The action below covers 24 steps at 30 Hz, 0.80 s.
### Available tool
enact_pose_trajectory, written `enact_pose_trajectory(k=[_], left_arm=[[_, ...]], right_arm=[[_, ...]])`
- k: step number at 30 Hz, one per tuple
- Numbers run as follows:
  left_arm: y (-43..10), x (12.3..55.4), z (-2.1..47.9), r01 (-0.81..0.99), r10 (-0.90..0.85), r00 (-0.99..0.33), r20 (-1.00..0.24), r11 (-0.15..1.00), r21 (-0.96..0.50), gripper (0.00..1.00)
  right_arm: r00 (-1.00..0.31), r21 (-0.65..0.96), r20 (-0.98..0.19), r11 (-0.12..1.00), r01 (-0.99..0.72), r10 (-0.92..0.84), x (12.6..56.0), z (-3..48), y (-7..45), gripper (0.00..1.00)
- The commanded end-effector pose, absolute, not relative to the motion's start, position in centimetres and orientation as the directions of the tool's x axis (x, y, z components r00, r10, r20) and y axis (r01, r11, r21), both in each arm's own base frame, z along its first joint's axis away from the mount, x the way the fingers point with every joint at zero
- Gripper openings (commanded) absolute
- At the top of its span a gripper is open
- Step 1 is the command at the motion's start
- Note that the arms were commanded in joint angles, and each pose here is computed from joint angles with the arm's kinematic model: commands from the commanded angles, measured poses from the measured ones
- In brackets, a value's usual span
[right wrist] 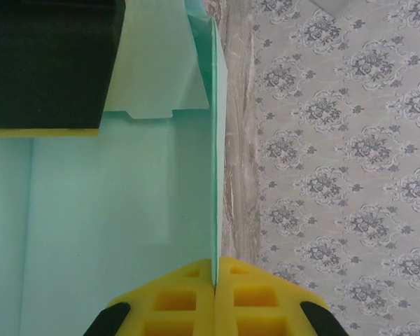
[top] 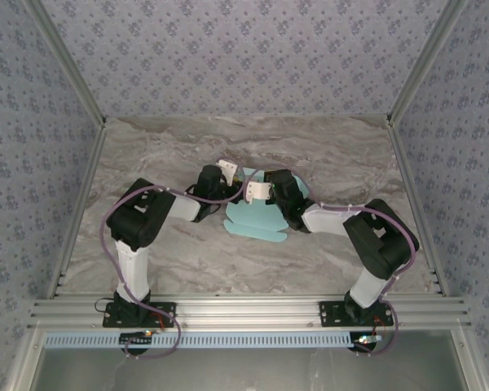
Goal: Fold the paper box
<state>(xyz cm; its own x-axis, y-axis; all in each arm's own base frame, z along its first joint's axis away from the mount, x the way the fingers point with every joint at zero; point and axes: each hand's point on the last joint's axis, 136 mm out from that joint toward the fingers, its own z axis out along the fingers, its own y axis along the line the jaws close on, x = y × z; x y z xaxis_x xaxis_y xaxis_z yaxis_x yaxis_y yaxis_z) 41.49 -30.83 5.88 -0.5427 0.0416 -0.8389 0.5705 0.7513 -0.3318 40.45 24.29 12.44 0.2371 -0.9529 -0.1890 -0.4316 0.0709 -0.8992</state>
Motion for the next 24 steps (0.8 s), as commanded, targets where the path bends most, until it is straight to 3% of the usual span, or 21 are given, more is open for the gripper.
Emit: enact_pose_trajectory(k=[1,24], left_arm=[[-29.5,43.0,8.9,0.52,-0.03,-0.471,-0.882,0.798,-0.305,0.36],[-24.9,45.1,7.7,0.155,-0.183,-0.509,-0.841,0.942,-0.298,0.12]], right_arm=[[0.213,-0.879,-0.187,0.067,-0.472,-0.959,40.1,11.9,24.1,0.0],[0.219,-0.838,-0.291,0.138,-0.528,-0.931,38.3,12.4,25.1,0.0]])
